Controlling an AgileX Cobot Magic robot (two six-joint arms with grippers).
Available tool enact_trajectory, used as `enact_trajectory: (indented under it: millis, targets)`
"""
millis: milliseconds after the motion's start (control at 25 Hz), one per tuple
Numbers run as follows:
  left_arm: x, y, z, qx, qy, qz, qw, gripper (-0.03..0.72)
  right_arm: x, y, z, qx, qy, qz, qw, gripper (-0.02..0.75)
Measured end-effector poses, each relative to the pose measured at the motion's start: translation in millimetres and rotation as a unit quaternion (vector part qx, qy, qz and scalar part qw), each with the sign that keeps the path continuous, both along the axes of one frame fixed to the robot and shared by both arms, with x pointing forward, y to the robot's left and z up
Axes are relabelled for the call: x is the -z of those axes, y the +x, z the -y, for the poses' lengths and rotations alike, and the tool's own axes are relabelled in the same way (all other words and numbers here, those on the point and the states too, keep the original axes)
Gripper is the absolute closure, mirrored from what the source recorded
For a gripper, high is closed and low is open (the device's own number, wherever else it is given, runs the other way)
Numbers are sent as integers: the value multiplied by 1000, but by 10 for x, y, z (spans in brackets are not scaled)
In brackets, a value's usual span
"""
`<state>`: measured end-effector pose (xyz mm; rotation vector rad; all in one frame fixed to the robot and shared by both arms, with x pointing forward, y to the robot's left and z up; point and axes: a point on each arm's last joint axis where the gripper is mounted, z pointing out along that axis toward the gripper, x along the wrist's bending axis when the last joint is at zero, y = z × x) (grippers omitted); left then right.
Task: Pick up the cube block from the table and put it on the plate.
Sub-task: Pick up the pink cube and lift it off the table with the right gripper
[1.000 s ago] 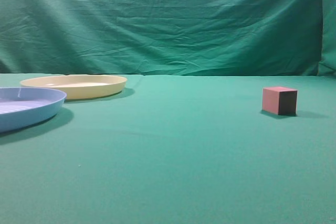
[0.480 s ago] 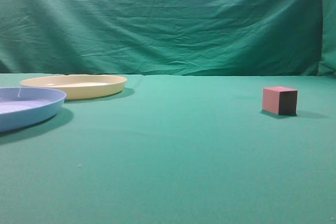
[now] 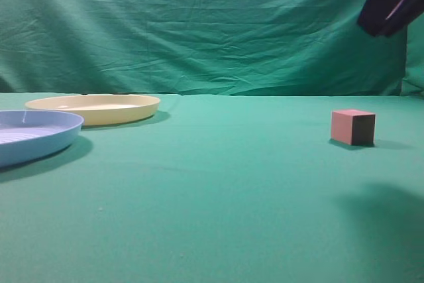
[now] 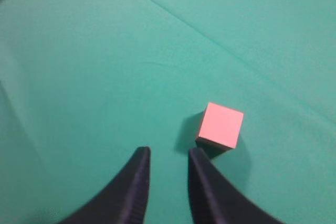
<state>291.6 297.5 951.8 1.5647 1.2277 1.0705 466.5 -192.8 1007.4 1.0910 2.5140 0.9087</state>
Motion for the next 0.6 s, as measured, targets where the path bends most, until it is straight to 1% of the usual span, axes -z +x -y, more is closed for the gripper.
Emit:
enact_trajectory:
  millis: [40, 80, 160, 240, 280, 320, 360, 440, 480, 600]
  targets:
    - [0, 0, 0, 0, 0, 0, 1000, 688, 23, 61, -22, 0, -2, -5, 1000, 511]
    - [0, 0, 0, 0, 0, 0, 1000, 688, 64, 129, -44, 1, -5, -12, 1000, 419]
    - [0, 0, 0, 0, 0, 0, 1000, 688, 168, 253, -86, 2, -11, -29, 1000, 264]
    - [0, 0, 0, 0, 0, 0, 1000, 688, 264, 356, -117, 3, -17, -40, 999, 136]
    - [0, 0, 0, 0, 0, 0, 1000, 688, 343, 414, -133, 6, -22, -49, 999, 99]
    - [0, 0, 0, 0, 0, 0, 1000, 688, 396, 456, -143, 8, -25, -53, 998, 79]
    - [0, 0, 0, 0, 0, 0, 1000, 688, 455, 503, -151, 12, -29, -55, 998, 93]
    - [0, 0, 0, 0, 0, 0, 1000, 688, 559, 587, -160, 22, -35, -53, 998, 93]
    - [0, 0, 0, 0, 0, 0, 1000, 688, 559, 587, -160, 22, -35, -53, 998, 93]
    - [0, 0, 0, 0, 0, 0, 1000, 688, 704, 695, -151, 43, -46, -38, 997, 93]
